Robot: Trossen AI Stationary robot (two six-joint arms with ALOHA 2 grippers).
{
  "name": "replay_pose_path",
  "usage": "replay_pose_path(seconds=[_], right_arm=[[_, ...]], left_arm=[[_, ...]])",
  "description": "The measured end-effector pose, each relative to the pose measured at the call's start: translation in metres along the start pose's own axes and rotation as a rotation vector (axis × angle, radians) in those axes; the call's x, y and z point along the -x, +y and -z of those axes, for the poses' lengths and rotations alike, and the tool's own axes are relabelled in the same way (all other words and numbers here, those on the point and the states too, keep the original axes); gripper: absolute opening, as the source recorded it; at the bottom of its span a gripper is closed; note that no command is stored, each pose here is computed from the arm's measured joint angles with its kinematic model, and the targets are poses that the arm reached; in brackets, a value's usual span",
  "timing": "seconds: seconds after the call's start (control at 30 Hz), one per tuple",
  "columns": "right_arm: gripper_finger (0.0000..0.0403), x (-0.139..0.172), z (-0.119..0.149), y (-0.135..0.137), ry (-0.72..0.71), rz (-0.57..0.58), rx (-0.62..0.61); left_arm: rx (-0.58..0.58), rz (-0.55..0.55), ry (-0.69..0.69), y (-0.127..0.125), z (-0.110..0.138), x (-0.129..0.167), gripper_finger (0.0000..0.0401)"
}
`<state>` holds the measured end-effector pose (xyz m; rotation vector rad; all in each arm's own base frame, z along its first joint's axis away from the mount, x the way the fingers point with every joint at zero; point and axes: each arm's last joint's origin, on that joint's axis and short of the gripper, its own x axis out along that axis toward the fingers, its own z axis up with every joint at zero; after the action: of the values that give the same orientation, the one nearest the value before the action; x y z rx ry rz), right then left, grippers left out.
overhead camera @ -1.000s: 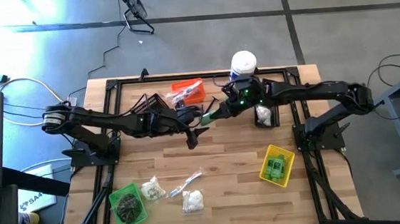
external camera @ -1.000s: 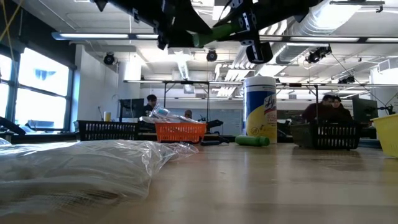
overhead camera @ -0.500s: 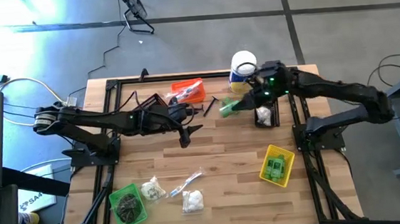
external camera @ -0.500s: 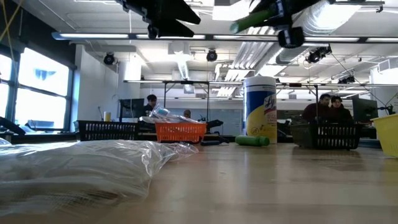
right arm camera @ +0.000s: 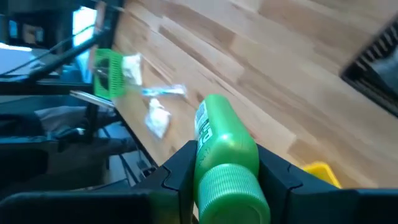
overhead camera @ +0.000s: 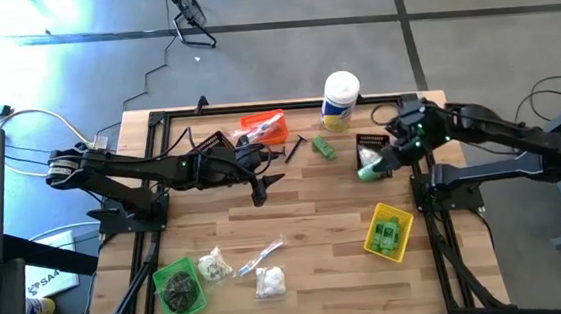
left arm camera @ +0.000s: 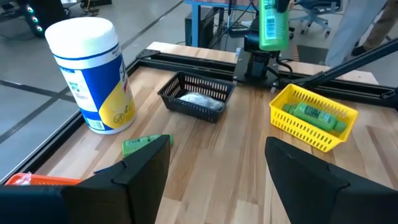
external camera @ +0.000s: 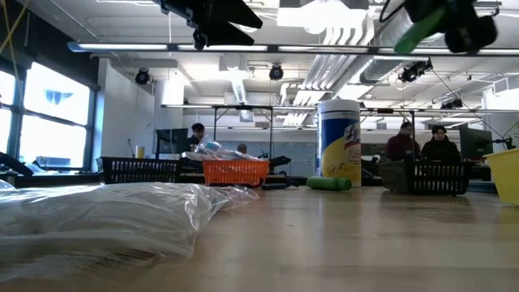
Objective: Pick & Place Travel size toiletries
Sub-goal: Put the green shampoo bottle into the yellow bin
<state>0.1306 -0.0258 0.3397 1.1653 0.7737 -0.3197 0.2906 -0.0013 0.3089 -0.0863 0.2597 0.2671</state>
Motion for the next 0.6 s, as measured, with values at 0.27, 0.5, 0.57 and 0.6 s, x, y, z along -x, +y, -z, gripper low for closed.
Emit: replay_pose_path(seconds=[0.27, 0.5, 0.57, 0.6], right_arm=[[0.0108, 0.0, 0.017, -0.002, 0.061, 0.082, -0.045], [0.0106, -0.003, 0.031, 0.0, 0.073, 0.144, -0.046], [0.0107, -0.004, 0.035, 0.002, 0.072, 0.153, -0.047], [0.0107, -0.004, 0.037, 0.002, 0.071, 0.157, -0.049]], left_arm=[[0.004, 0.0, -0.001, 0.0, 0.0, 0.0, 0.0255], [0.008, 0.0, -0.001, 0.0, 0.0, 0.0, 0.0255], [0.008, 0.0, -0.001, 0.0, 0.0, 0.0, 0.0255], [0.008, 0.0, -0.001, 0.0, 0.0, 0.0, 0.0255]])
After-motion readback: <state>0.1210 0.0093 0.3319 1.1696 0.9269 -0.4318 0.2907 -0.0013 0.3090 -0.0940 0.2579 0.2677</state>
